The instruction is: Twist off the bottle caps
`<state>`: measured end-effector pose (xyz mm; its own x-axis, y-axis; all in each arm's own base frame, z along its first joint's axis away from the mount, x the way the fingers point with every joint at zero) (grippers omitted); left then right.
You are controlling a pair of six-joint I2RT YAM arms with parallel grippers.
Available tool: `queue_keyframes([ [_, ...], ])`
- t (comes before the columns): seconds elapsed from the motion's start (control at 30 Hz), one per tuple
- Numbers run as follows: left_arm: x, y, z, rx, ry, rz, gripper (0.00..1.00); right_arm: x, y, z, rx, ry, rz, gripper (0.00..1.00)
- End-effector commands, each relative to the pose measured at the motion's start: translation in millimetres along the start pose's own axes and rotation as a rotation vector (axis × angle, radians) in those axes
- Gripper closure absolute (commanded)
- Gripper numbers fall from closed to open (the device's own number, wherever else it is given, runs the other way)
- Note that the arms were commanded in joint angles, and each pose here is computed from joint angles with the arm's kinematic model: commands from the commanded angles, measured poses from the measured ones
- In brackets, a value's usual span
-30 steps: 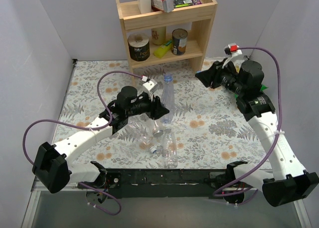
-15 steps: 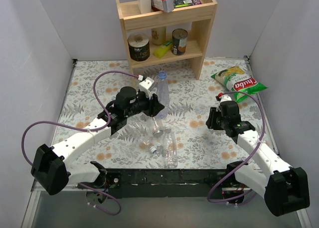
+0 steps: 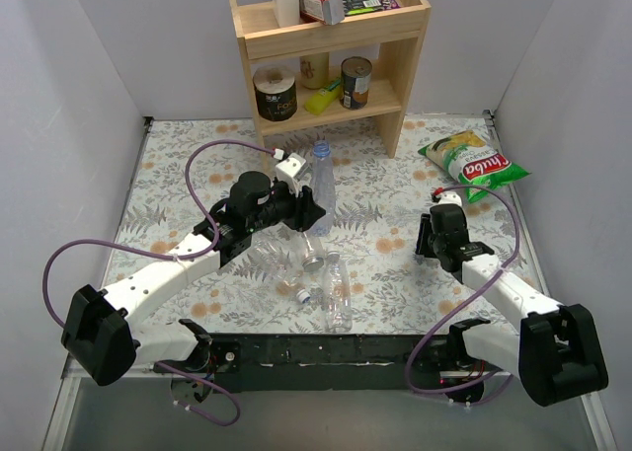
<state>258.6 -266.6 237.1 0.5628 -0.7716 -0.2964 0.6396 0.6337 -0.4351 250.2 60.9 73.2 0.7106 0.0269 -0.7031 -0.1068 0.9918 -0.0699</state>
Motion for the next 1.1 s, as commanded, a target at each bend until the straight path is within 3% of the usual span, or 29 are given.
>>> queue_keyframes([
  [0.0, -2.4, -4.0, 15.3, 0.021, -0.038, -0.005, 0.94, 9.2, -8.9, 15.9, 0.031, -0.047, -0.078, 0.8],
  [0.33, -3.5, -4.9, 17.1, 0.021, -0.044, -0.006, 0.94, 22.1, -14.0, 11.0, 0.03, 0.037, -0.141, 0.75],
  [0.53, -3.1, -4.9, 17.0, 0.023, -0.043, -0.007, 0.94, 22.0, -14.2, 11.3, 0.032, 0.036, -0.14, 0.54],
  [0.87, -2.0, -5.2, 15.3, 0.023, -0.033, -0.013, 0.94, 21.2, -12.9, 12.2, 0.031, 0.035, -0.133, 0.46],
  [0.93, -1.5, -6.3, 12.8, 0.03, -0.024, -0.027, 0.94, 15.9, -12.8, 18.2, 0.045, 0.003, -0.124, 0.46],
  [1.07, 1.8, -8.0, 7.7, 0.037, 0.002, -0.053, 0.93, -13.4, -13.3, 57.8, 0.06, -0.181, -0.089, 0.44],
])
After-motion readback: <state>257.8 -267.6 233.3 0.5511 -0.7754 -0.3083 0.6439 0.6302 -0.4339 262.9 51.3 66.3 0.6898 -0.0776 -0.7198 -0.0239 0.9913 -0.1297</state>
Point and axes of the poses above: each gripper's point midway between its finger pads, its own x axis out along the fingers, its own y axis along the line the jaws close on, z = x × y, the point moved 3 cm from there along -x, back along the fingers, and after that the axes turned 12 degrees about -x, right-handed, at the moved point
